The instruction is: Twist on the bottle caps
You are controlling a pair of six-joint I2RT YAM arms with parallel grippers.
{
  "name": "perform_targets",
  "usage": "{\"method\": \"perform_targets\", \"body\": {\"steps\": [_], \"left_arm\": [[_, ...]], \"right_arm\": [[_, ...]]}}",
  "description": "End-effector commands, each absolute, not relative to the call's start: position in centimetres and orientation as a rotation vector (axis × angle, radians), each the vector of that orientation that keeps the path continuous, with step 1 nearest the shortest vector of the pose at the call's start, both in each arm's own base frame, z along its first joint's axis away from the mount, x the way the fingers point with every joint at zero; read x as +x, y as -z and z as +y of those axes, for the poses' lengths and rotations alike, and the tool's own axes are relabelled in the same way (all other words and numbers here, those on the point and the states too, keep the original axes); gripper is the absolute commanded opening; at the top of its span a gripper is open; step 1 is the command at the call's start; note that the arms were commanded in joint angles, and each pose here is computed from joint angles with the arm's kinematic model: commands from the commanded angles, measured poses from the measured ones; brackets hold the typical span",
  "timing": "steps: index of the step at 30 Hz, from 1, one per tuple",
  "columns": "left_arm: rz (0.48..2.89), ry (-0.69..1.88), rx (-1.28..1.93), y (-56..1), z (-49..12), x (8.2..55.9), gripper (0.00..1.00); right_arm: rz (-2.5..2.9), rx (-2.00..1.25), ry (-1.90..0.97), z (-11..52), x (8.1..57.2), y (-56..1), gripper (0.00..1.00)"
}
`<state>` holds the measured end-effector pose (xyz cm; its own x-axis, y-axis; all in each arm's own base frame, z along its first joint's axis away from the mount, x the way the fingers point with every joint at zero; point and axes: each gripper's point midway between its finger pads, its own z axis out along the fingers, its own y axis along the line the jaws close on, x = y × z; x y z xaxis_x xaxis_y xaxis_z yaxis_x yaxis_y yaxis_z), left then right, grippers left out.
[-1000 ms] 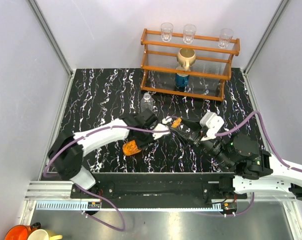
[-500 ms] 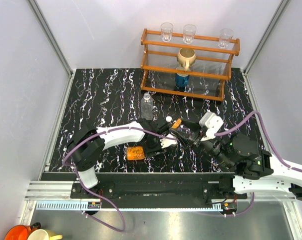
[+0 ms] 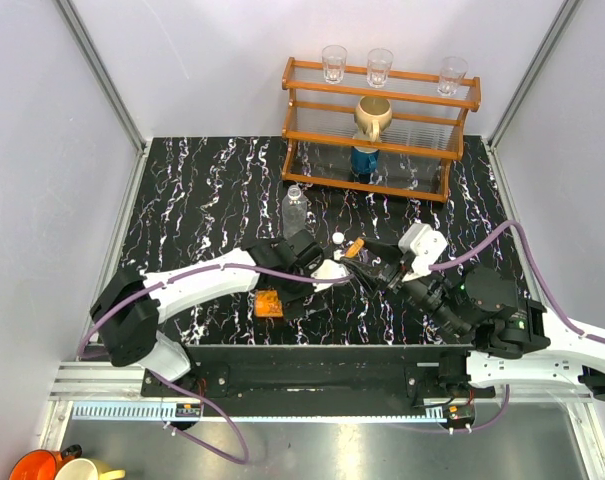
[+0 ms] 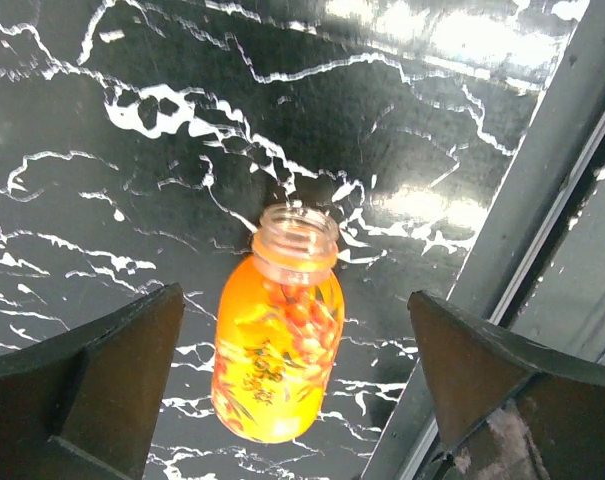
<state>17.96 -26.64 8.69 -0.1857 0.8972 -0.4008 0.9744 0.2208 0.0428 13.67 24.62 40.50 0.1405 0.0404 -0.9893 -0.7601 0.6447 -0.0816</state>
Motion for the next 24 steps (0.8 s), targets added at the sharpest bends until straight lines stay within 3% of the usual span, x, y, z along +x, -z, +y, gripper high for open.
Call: {"method": "perform_targets", "body": {"steps": [1, 11, 24], "left_arm": [[2.138, 0.255, 1.773, -8.2, -24.3, 17.7, 0.99], [2.203, 0.27, 1.69, -7.5, -20.8, 19.7, 0.99], [2.213, 0.297, 1.786, -4.7, -19.6, 18.2, 0.99]], "right_arm": [[1.301, -0.619, -0.687, 23.8, 13.5, -42.9, 0.29], [1.31, -0.63, -0.69, 24.4, 13.5, -42.8, 0.29], [1.323, -0.623, -0.683, 24.2, 13.6, -42.7, 0.29]]}}
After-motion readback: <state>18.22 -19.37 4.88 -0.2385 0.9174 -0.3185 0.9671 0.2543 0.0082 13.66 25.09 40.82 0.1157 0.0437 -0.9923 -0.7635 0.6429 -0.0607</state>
